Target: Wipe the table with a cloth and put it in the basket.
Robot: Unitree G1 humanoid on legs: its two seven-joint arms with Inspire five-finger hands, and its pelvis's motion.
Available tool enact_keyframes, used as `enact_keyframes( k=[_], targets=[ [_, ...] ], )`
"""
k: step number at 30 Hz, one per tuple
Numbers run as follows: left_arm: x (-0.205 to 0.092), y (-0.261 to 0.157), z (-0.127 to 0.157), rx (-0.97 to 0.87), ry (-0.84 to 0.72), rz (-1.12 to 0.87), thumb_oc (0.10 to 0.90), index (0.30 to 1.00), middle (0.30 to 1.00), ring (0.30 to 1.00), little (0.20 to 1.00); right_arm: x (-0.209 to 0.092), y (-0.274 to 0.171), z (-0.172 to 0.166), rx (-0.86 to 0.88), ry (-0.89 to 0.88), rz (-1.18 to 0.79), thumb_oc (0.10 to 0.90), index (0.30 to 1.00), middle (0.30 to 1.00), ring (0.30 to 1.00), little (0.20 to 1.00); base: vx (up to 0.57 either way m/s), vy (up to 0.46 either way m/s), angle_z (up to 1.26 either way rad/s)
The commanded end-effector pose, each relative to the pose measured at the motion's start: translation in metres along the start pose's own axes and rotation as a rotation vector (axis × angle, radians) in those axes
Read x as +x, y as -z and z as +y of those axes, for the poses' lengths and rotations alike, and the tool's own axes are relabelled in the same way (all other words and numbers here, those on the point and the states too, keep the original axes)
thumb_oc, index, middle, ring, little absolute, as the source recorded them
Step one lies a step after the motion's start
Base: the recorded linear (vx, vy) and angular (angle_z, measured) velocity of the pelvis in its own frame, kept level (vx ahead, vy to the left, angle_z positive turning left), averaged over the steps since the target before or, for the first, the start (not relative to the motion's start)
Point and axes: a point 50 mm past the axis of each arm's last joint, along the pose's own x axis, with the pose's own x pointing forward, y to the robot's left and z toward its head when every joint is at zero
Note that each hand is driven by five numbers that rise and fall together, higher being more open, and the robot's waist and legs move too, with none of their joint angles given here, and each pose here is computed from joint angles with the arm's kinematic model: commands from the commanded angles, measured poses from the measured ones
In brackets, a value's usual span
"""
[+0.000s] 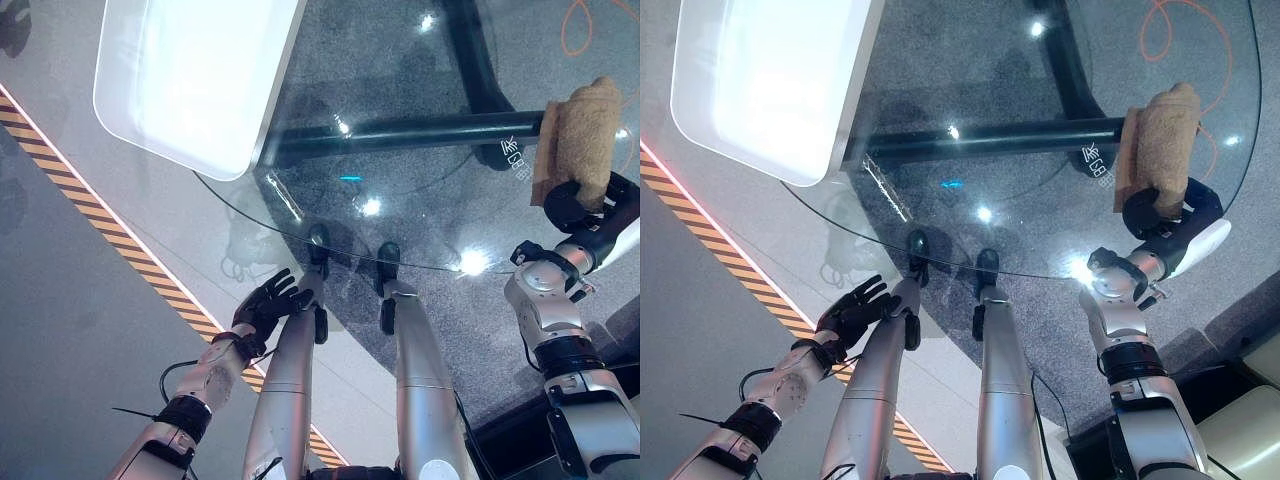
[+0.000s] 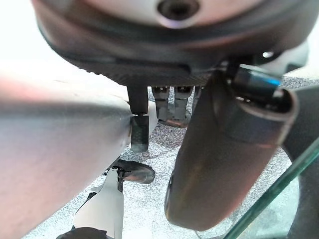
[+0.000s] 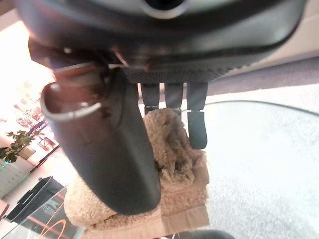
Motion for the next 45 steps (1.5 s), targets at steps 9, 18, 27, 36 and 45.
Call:
enact_keyframes(
  k=[9,18,27,36,45],
  targets=[
    [-0.021,0.074,-0.014,-0.097,0.025,0.228,0.800,0.900,0.900,0.900,0.900,0.034,-0.043,-0.034,0.081,0.141,-0.202,0.100,0.300,0.300,0.300,0.200,0.00,-0.002,-0.01],
    [-0.020,0.075,-0.015,-0.109,0.029,0.230,0.800,0.900,0.900,0.900,0.900,0.015,-0.070,0.002,0.064,-0.100,-0.319,0.100,0.300,0.300,0.300,0.200,0.00,0.000,0.00],
    [-0.016,0.079,-0.018,-0.109,0.036,0.227,0.800,0.900,0.900,0.900,0.900,-0.025,-0.052,0.042,-0.010,-0.459,-0.282,0.100,0.300,0.300,0.300,0.200,0.00,0.000,0.00],
    [-0.017,0.088,-0.023,-0.101,0.050,0.235,0.800,0.900,0.900,0.900,0.900,-0.104,-0.011,0.076,-0.155,-0.894,-0.248,0.100,0.300,0.300,0.300,0.200,0.01,0.012,-0.01],
    [-0.013,0.086,-0.032,-0.097,0.058,0.218,0.800,0.900,0.900,0.900,0.900,-0.158,0.013,0.084,-0.194,-1.100,-0.206,0.100,0.300,0.300,0.300,0.200,0.00,0.022,-0.04]
  ],
)
